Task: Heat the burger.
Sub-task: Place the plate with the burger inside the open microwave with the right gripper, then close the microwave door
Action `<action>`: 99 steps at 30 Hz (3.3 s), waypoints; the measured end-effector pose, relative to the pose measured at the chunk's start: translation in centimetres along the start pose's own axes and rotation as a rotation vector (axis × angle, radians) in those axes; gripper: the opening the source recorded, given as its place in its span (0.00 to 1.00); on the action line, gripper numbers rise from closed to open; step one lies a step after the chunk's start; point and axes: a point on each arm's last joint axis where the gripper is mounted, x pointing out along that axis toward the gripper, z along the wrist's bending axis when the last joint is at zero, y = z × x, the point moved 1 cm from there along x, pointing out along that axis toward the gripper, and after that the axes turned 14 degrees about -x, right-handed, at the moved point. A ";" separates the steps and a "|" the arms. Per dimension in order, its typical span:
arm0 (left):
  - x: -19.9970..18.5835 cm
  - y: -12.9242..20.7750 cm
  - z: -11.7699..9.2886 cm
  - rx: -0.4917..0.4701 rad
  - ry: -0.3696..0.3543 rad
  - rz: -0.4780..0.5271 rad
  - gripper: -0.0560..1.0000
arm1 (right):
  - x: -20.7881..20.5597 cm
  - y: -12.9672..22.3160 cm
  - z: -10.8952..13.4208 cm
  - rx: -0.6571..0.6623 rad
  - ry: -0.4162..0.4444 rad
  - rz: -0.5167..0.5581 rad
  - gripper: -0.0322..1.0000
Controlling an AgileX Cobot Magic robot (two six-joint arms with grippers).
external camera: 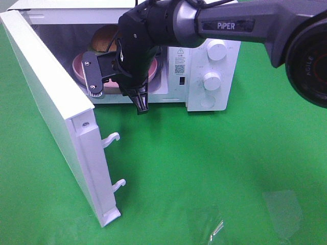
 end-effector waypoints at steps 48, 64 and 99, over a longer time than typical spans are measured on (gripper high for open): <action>0.0 0.0 0.0 0.000 0.000 0.000 0.97 | -4.4 0.3 2.7 -0.055 0.115 -0.038 0.62; 0.0 0.0 0.0 0.000 0.000 0.000 0.97 | -9.1 1.0 5.2 0.027 0.138 -0.058 0.74; 0.0 0.0 0.0 0.000 0.000 0.000 0.97 | -21.7 2.7 13.5 0.773 0.139 -0.160 0.74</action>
